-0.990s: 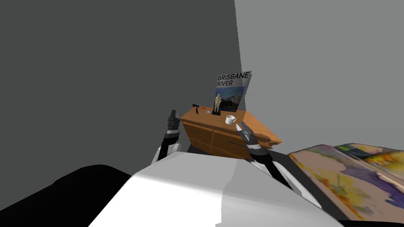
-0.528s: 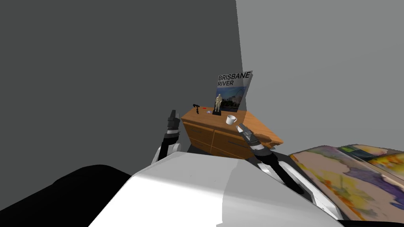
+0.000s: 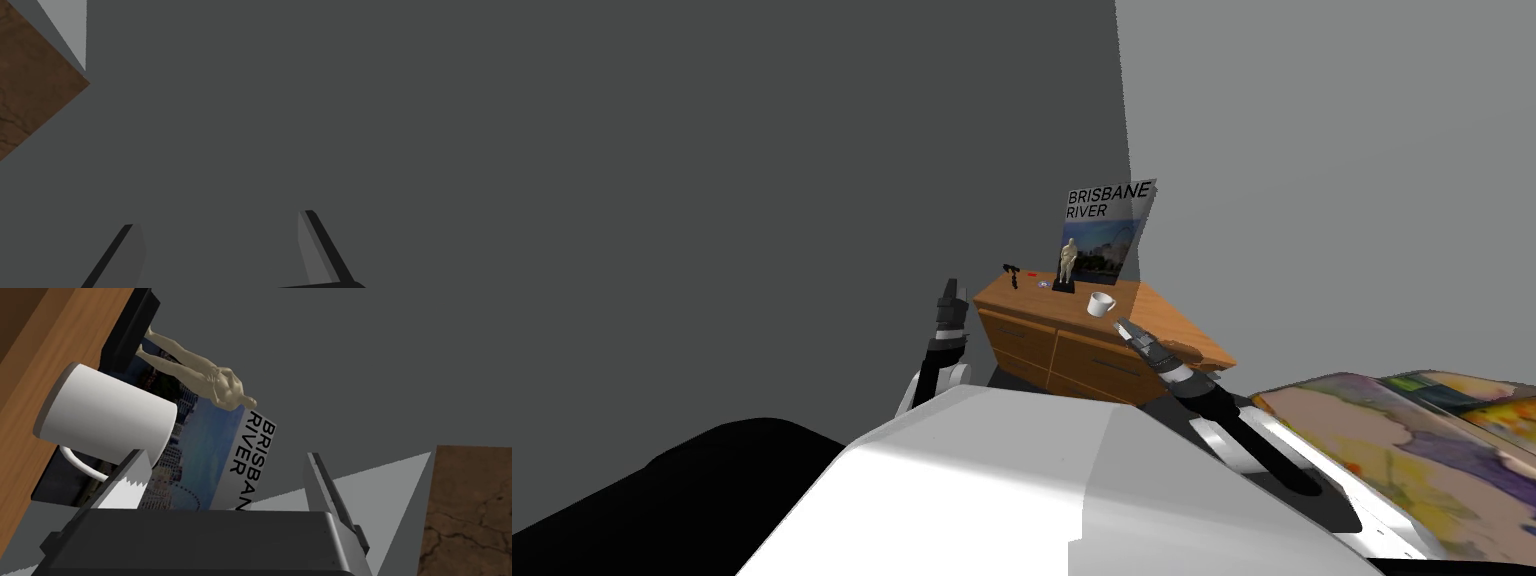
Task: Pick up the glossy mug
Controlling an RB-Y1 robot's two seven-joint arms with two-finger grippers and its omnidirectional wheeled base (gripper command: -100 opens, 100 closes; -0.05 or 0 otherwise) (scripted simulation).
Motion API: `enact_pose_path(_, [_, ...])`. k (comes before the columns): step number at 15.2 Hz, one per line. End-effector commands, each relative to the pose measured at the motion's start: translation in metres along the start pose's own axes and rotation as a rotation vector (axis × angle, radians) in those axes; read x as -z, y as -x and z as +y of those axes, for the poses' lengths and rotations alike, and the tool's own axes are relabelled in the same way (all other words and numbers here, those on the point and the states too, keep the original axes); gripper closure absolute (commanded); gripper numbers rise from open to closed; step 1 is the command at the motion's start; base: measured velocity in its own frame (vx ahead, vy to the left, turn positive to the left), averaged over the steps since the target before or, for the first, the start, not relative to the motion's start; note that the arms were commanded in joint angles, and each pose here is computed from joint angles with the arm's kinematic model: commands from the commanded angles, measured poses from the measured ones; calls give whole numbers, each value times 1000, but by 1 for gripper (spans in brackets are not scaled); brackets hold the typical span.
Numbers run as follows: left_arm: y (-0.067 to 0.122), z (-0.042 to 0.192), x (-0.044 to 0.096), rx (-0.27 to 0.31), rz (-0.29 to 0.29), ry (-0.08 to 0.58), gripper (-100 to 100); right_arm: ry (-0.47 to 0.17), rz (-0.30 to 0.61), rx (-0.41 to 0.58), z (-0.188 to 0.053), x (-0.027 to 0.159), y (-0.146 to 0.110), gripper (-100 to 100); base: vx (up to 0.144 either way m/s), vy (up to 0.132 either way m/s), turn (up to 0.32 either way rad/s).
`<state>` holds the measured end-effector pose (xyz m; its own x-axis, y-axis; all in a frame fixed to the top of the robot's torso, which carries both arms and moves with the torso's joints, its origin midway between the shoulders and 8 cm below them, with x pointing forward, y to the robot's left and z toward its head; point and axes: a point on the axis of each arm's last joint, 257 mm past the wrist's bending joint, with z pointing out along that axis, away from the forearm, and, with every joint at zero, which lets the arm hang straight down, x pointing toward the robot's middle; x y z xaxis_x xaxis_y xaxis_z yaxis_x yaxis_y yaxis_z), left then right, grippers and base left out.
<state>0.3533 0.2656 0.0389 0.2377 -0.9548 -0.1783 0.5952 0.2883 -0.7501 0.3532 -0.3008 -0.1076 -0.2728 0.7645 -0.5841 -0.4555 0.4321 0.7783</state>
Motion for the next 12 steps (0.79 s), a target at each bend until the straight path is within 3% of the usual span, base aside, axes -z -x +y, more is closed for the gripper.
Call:
enact_pose_path(1, [0, 0, 0, 0, 0, 0, 0, -11, 43, 24, -3, 1, 0, -100, -1, 13, 7])
enact_pose_path(12, [0, 0, 0, 0, 0, 0, 0, -108, 231, 138, -34, 19, 16, -100, -1, 13, 17])
